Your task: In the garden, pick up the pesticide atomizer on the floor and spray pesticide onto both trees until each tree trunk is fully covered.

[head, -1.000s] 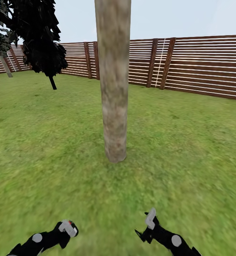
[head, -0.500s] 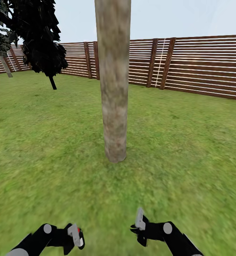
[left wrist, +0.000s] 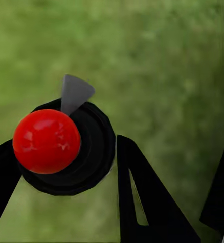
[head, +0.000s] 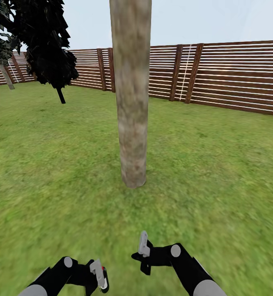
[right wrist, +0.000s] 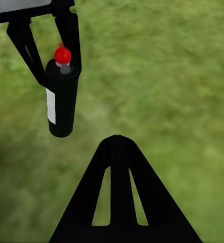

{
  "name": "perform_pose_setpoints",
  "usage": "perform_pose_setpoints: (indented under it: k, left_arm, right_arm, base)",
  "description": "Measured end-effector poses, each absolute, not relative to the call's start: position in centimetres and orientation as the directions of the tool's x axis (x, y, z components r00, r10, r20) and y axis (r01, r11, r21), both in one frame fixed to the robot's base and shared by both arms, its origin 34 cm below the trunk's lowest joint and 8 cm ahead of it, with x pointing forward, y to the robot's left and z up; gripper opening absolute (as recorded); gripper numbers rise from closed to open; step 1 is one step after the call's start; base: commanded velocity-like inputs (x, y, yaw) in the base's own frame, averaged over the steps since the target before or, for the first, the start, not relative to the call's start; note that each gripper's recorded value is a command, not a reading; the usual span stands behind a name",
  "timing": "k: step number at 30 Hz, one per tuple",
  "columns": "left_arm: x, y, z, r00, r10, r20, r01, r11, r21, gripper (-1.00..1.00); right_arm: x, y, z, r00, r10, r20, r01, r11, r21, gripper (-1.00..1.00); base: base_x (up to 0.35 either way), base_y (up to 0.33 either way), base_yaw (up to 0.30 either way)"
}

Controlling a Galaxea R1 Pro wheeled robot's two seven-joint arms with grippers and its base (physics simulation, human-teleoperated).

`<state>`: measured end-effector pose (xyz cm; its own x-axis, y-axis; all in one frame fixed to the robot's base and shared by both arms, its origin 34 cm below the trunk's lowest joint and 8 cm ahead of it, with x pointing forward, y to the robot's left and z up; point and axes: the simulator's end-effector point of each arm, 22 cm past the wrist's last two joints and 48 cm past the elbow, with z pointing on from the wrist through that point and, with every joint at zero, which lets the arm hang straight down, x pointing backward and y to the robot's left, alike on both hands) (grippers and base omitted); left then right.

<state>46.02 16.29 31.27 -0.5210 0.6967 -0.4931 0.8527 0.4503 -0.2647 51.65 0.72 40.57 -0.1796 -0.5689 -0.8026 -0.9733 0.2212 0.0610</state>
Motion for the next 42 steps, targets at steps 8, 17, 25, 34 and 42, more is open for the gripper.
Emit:
perform_pose_setpoints:
  k: [8, 17, 25, 34, 42]
  left_arm:
    - [47.3, 14.0, 32.1, -0.499, 0.687, -0.529, 0.865, 0.438, -0.247, -1.00]
    - [48.7, 10.8, 33.5, -0.466, 0.669, -0.579, 0.881, 0.415, -0.229, -1.00]
    - [49.2, 9.6, 34.0, -0.451, 0.662, -0.599, 0.888, 0.403, -0.222, -1.00]
    - [48.8, 8.0, 34.5, -0.440, 0.651, -0.619, 0.895, 0.378, -0.239, -1.00]
    - [48.4, 7.0, 34.9, -0.435, 0.645, -0.628, 0.898, 0.357, -0.256, -1.00]
  right_arm:
    - [51.7, 1.9, 41.1, -0.175, -0.555, -0.813, -0.975, 0.215, 0.062, -1.00]
    - [51.7, 1.9, 41.2, -0.174, -0.555, -0.814, -0.975, 0.216, 0.061, -1.00]
    - [51.7, 1.9, 41.1, -0.174, -0.555, -0.813, -0.974, 0.216, 0.061, -1.00]
    - [51.7, 1.9, 41.1, -0.174, -0.556, -0.813, -0.975, 0.215, 0.061, -1.00]
    - [51.7, 1.9, 41.1, -0.174, -0.556, -0.813, -0.975, 0.215, 0.061, -1.00]
  base:
    - [0.000, 0.000, 0.000]
    - [0.000, 0.000, 0.000]
    - [0.000, 0.000, 0.000]
    - [0.000, 0.000, 0.000]
    - [0.000, 0.000, 0.000]
